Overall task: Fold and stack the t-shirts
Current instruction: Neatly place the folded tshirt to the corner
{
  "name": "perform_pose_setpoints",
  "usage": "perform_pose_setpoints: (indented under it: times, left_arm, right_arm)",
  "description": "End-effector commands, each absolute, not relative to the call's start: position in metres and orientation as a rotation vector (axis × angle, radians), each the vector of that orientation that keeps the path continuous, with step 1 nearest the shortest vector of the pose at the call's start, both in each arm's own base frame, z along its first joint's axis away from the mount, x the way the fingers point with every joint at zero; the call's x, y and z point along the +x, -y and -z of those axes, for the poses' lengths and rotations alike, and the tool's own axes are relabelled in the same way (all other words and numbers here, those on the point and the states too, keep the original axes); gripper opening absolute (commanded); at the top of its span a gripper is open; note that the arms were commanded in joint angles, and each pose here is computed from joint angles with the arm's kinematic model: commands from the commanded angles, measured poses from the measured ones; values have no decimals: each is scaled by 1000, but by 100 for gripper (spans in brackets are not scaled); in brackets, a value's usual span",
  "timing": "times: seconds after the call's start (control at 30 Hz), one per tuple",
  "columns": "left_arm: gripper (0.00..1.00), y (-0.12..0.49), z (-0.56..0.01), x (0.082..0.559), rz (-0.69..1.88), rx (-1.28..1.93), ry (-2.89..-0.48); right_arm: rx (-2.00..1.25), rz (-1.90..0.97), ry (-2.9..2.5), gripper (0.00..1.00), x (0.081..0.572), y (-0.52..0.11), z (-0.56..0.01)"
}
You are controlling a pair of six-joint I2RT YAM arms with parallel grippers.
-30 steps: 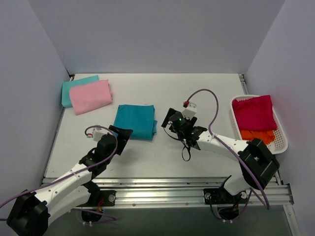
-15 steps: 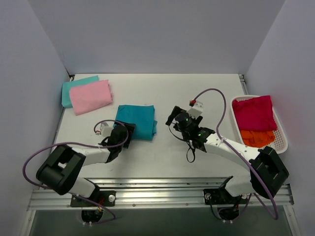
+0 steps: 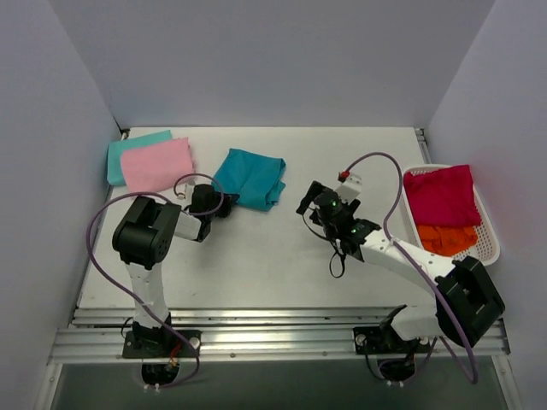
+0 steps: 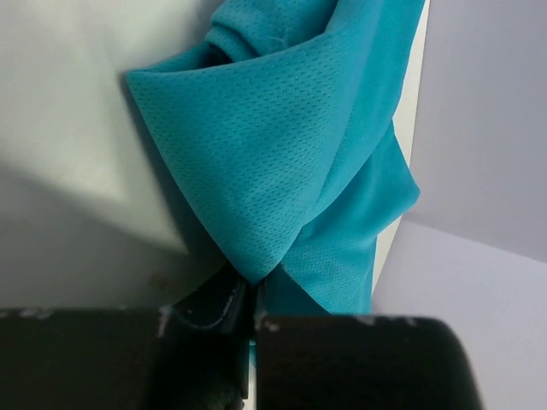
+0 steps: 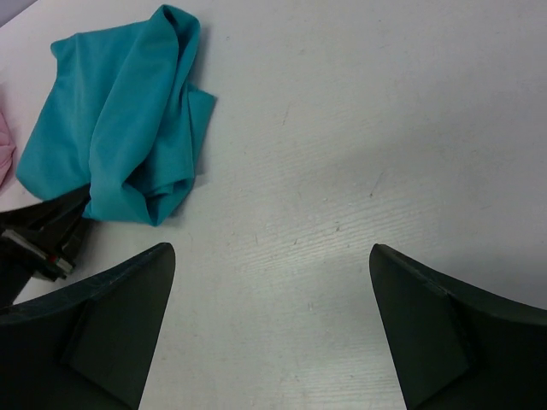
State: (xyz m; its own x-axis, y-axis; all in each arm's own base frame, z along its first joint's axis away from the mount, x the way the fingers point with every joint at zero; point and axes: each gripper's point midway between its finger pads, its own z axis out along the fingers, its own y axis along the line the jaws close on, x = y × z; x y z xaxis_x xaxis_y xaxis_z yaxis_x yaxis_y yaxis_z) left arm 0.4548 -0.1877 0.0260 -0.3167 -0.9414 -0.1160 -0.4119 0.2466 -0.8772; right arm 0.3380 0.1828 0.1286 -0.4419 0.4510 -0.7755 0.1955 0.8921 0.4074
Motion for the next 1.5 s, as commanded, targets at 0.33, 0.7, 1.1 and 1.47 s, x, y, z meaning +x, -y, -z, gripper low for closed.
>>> perform_pose_setpoints:
  times: [0.33,0.7,1.1,1.47]
  left_arm:
    - [2,130,-114,565,581,-619,-2174]
    - [2,15,-173,595,283,-585,-2147]
    - [2,-106,-180,543,169,-779,-2048]
    - [2,-154,-170,571,351,-885,-1924]
  right_arm:
    - [468,-445,-1951,93,331,-180,-163]
    - [451,-517,-1950,93,324,-183,-163]
    - [424,-592,-1992,92,325,-201,-151]
    - [411,-565,-2011,92,325,-203,-143]
